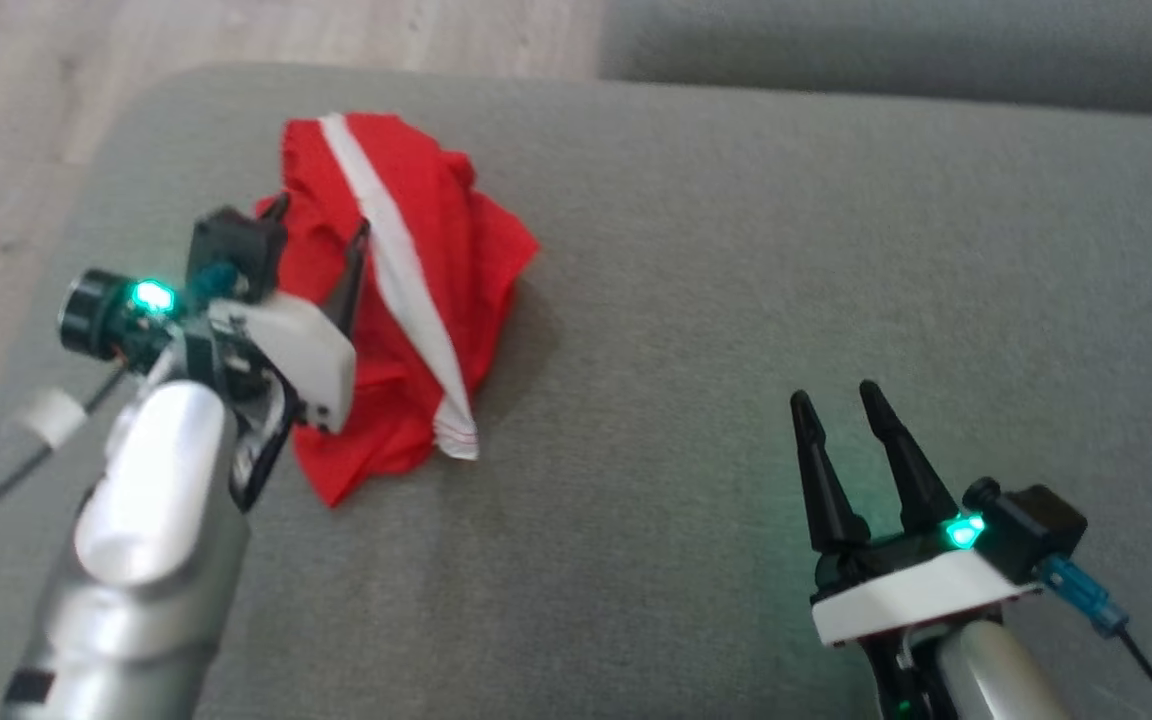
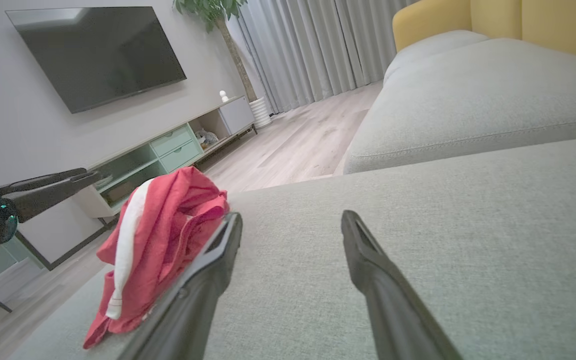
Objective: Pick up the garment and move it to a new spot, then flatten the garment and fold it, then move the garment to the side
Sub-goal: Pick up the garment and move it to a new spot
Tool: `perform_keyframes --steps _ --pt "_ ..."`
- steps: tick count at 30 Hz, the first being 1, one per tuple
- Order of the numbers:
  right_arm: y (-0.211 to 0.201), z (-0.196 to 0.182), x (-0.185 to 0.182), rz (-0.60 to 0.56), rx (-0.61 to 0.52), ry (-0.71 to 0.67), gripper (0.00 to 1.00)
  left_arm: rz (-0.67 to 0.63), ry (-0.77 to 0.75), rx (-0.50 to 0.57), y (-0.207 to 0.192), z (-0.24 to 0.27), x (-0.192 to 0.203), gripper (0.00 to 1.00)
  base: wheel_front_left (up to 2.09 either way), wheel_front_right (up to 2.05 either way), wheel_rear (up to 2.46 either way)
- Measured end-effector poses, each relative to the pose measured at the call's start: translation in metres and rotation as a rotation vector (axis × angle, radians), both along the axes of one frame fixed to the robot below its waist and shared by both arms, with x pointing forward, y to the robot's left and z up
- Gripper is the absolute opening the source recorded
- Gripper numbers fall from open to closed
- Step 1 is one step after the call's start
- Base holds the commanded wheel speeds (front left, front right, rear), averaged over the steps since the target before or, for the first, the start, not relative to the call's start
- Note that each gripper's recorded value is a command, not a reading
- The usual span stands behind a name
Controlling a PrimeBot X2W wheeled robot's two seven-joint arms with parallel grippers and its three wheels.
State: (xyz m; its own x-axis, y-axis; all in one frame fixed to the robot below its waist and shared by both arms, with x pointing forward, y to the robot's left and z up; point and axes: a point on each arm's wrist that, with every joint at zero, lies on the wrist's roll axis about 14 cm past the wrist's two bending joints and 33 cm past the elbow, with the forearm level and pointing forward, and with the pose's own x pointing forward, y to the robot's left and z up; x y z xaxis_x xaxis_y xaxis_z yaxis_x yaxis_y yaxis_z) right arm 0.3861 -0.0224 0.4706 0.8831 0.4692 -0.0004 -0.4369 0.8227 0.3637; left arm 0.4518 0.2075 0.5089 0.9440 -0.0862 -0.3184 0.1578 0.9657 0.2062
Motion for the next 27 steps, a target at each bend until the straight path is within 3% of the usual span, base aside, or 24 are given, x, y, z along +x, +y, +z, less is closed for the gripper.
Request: perform_keyframes --steps 10,15,16,17,18,19,22,27 --pt "-0.025 -0.013 0.009 -0.080 0.017 0.046 1.00 -0.043 0.201 -0.057 -0.019 -0.046 0.030 1.00 0.00 0.00 0.00" --pt "-0.032 -0.013 0.010 -0.100 0.016 0.045 1.00 -0.042 0.270 -0.031 -0.015 -0.065 0.030 1.00 0.00 0.00 0.00" --pt "-0.033 -0.013 0.010 -0.104 0.017 0.045 1.00 -0.043 0.282 -0.026 -0.015 -0.067 0.030 0.87 0.00 0.00 0.00" --pt "-0.034 -0.013 0.010 -0.107 0.018 0.045 1.00 -0.048 0.281 -0.025 -0.017 -0.068 0.030 0.42 0.00 0.00 0.00" --pt "-0.035 -0.013 0.010 -0.110 0.017 0.045 1.00 -0.053 0.266 -0.038 -0.019 -0.066 0.032 0.13 0.00 0.00 0.00" --pt "-0.036 -0.012 0.009 -0.112 0.017 0.045 1.00 -0.058 0.246 -0.047 -0.021 -0.063 0.034 0.00 0.00 0.00 0.00" --pt "-0.037 -0.011 0.009 -0.116 0.016 0.040 1.00 -0.072 0.188 -0.057 -0.025 -0.052 0.039 0.00 0.00 0.00 0.00" --pt "-0.040 -0.002 0.006 -0.123 0.017 0.018 1.00 -0.135 -0.042 -0.101 -0.043 -0.001 0.049 0.00 0.00 0.00 0.00"
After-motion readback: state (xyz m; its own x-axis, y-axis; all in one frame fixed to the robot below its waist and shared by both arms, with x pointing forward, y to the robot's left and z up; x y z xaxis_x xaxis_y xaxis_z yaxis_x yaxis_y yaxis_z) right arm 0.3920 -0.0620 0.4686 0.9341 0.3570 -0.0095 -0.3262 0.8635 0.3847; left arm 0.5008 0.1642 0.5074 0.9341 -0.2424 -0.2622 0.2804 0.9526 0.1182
